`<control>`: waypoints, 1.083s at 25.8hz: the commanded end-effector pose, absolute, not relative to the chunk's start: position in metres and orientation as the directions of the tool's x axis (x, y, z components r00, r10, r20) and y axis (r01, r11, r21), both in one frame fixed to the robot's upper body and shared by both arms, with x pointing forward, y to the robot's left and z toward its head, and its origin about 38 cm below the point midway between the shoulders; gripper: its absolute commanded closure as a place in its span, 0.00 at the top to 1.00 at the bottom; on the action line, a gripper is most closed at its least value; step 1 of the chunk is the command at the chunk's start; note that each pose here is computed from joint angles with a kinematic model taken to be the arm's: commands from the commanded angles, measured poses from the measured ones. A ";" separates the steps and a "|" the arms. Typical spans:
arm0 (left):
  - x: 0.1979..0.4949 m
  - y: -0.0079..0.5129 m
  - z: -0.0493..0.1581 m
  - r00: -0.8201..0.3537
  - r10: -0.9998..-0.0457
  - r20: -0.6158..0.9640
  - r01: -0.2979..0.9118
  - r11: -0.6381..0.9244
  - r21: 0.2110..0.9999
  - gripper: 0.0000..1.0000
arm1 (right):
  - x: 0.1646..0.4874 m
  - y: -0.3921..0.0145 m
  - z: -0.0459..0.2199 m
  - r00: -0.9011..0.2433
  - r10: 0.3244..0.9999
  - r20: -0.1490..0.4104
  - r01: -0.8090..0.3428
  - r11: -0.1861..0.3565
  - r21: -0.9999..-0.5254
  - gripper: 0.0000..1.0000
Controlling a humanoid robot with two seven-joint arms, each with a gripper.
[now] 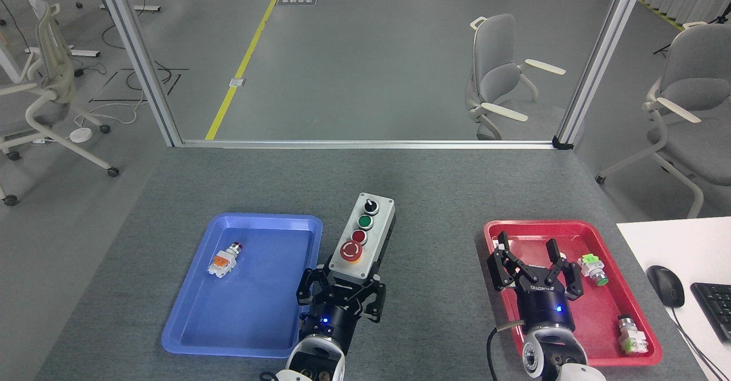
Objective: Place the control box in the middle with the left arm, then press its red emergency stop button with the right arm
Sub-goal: 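Drag the control box out of the blue tray toward the table middle, then release the control box and pull the left gripper back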
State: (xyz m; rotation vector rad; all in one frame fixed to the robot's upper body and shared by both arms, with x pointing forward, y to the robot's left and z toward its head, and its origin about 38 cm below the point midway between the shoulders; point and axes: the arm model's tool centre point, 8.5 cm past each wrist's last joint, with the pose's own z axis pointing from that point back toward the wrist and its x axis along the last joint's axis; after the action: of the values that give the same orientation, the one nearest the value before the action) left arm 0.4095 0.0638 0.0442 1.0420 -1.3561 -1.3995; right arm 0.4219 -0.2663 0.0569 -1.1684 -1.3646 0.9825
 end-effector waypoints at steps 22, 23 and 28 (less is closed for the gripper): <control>0.362 -0.027 -0.009 -0.550 -0.817 -0.173 0.101 -0.271 0.957 0.00 | 0.419 -0.256 0.054 -0.048 0.982 0.184 0.118 0.189 -0.975 0.98; 0.362 -0.027 -0.009 -0.550 -0.817 -0.173 0.102 -0.271 0.957 0.00 | 0.419 -0.257 0.054 -0.049 0.982 0.183 0.118 0.188 -0.975 0.99; 0.363 -0.027 -0.008 -0.547 -0.819 -0.176 0.100 -0.272 0.957 0.31 | 0.419 -0.261 0.054 -0.047 0.984 0.173 0.118 0.177 -0.977 0.98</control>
State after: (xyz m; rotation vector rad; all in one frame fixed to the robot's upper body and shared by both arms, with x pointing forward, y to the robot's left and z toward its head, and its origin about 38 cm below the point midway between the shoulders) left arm 0.3627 -0.0268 -0.0088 0.9213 -1.3443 -1.8806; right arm 0.4193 -0.2586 0.0541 -1.1418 -1.4065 1.0373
